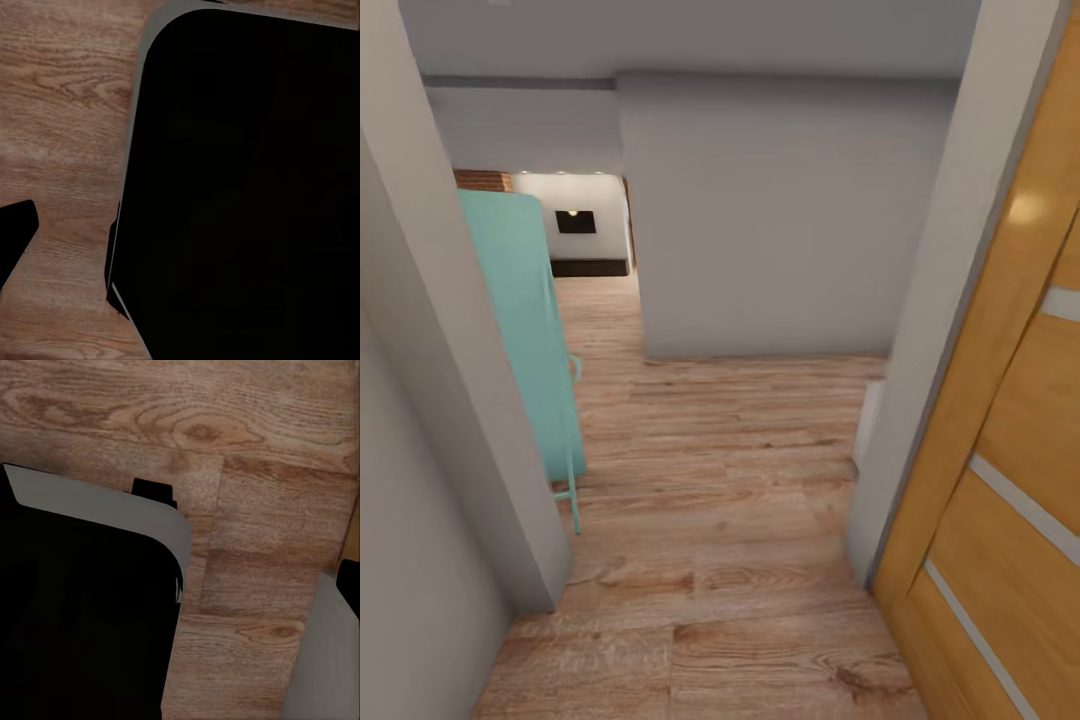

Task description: Move the two storage containers from the living room to the garage. In the garage, place one container on the floor and stack the other container on top of it (either order is fine).

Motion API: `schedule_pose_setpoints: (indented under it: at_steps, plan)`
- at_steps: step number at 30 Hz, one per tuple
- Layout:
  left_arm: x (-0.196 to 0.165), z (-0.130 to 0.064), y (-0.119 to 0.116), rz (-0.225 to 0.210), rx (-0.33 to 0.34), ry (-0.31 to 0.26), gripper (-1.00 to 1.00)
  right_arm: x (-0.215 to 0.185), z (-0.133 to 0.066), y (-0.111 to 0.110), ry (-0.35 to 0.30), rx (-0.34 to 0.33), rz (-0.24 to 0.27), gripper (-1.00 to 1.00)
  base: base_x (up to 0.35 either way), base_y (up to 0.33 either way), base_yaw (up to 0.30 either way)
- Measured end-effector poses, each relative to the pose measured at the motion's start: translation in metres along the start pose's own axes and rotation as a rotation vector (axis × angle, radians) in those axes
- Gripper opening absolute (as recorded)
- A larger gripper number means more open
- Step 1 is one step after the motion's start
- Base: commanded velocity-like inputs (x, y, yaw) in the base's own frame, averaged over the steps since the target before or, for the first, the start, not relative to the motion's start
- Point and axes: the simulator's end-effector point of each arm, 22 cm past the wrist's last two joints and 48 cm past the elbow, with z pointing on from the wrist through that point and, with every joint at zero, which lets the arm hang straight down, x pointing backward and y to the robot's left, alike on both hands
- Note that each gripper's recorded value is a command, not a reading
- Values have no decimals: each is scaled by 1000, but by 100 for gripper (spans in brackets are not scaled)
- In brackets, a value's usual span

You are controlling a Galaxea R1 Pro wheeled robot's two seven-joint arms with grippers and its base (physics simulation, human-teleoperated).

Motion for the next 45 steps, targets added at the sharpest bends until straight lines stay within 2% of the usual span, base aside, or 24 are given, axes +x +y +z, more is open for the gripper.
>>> schedule_pose_setpoints:
  at_steps: [10,45]
  plan:
    - [0,0,0,0,0,0,100,0,0,0,0,0,1,100,321,0,97]
    - [1,0,-1,0,2,2,100,0,0,-2,0,3,1,100,322,0,1]
